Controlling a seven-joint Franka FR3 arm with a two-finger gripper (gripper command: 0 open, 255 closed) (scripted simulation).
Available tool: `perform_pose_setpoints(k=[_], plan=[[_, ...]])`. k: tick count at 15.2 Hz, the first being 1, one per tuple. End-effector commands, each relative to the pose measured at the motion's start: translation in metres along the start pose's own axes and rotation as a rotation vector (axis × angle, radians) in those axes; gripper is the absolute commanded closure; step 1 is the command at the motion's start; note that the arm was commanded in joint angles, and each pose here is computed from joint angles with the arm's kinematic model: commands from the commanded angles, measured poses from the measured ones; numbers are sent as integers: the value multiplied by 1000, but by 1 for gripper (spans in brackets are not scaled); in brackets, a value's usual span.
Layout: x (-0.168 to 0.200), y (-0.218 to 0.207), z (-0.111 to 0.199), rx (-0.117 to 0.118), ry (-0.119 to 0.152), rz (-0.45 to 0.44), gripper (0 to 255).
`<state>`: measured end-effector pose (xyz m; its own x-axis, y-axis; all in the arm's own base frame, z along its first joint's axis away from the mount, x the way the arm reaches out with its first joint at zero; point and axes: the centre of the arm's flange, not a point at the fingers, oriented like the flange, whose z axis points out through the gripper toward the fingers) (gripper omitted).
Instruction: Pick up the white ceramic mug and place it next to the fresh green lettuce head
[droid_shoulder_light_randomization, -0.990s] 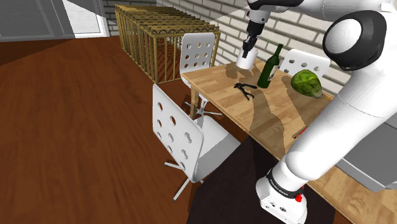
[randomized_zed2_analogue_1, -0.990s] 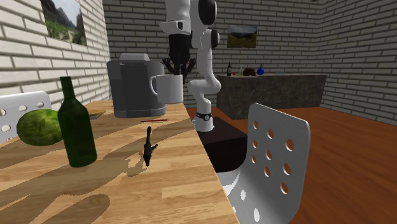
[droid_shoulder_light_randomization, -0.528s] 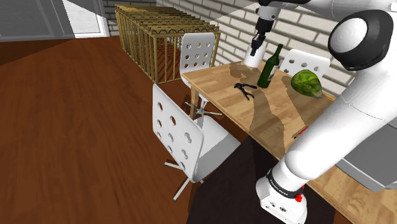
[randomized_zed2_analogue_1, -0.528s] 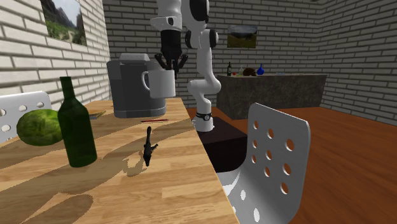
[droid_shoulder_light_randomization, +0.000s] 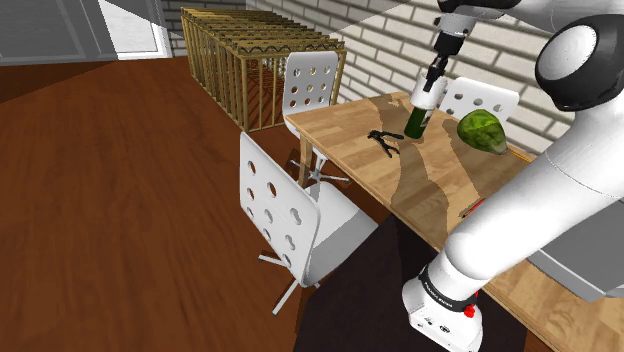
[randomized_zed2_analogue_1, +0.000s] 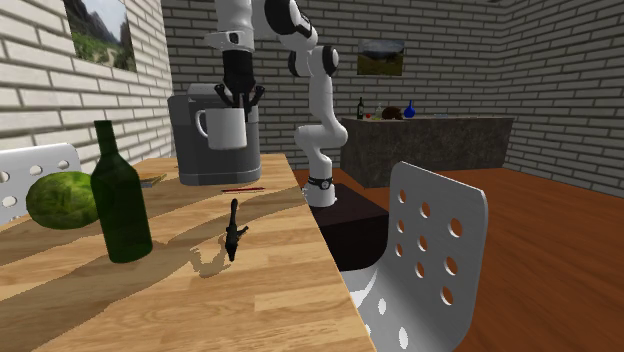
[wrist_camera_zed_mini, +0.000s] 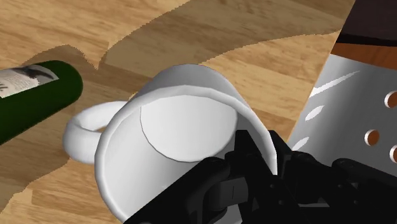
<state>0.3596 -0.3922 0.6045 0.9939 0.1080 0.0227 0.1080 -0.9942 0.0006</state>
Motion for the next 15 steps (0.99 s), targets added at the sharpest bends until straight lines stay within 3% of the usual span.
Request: perform_pose_setpoints(k=[1,15], plan=[[-23,16,1,0,0,-2,255],[-178,116,-3,0,0,-2,255]])
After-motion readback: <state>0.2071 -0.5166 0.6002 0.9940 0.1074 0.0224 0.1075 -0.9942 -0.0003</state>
